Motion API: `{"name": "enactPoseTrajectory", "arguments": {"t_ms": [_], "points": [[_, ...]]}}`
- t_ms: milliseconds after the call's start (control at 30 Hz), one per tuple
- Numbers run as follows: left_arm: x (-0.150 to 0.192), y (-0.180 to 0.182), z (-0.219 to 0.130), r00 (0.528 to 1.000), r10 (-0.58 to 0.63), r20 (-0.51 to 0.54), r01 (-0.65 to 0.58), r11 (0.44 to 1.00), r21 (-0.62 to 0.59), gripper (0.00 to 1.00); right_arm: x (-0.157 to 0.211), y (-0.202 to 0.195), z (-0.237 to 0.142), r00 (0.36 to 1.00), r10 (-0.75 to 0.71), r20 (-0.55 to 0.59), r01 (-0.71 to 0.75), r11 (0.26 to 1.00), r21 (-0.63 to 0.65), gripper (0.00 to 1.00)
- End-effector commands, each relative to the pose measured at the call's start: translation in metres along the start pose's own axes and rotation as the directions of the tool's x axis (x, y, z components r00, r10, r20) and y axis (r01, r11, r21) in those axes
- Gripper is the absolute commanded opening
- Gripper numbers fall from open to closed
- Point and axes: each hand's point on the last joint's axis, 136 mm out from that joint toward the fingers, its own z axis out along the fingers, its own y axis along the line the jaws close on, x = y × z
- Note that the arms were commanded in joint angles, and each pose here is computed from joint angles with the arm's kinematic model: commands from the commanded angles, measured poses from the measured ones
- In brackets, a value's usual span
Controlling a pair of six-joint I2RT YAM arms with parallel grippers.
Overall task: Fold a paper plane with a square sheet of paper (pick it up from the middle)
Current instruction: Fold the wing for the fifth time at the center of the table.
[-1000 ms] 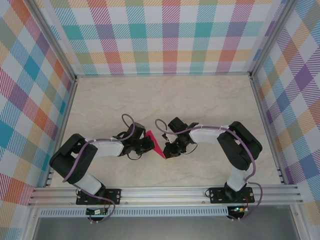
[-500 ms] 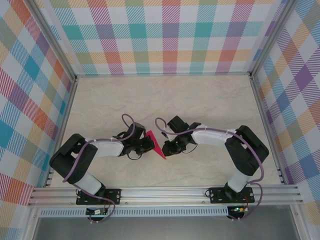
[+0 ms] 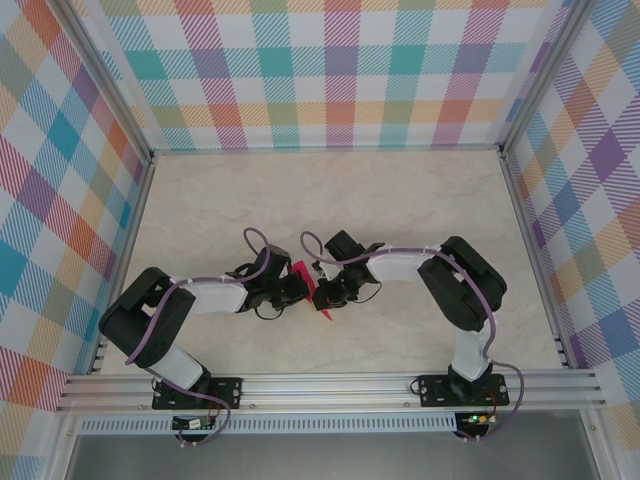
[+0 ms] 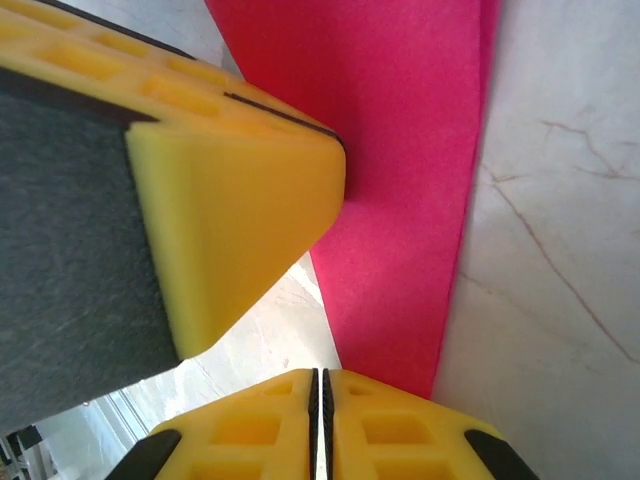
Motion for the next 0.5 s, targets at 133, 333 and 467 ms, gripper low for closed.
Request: {"name": "enactPoseTrajectory", "arguments": {"t_ms": [133, 333, 467], "points": [[0.008, 0.023, 0.003, 1.0, -0.012, -0.014, 0.01, 0.995, -0.097, 0.02, 0.021, -0.011, 0.009, 0.996, 0.033, -0.077, -0.032, 0.999, 0.008, 0.11], [0.008, 0.028, 0.003, 1.0, -0.016, -0.013, 0.014, 0.992, -0.122, 0.02, 0.046, -0.025, 0.006, 0.992, 0.061, -0.109, -0.058, 0.998, 0.033, 0.1], [0.009, 0.033, 0.004, 1.0, -0.022, -0.019, 0.019, 0.988, -0.153, 0.01, 0.057, -0.031, 0.001, 0.991, 0.078, -0.113, -0.076, 0.997, 0.027, 0.09]]}}
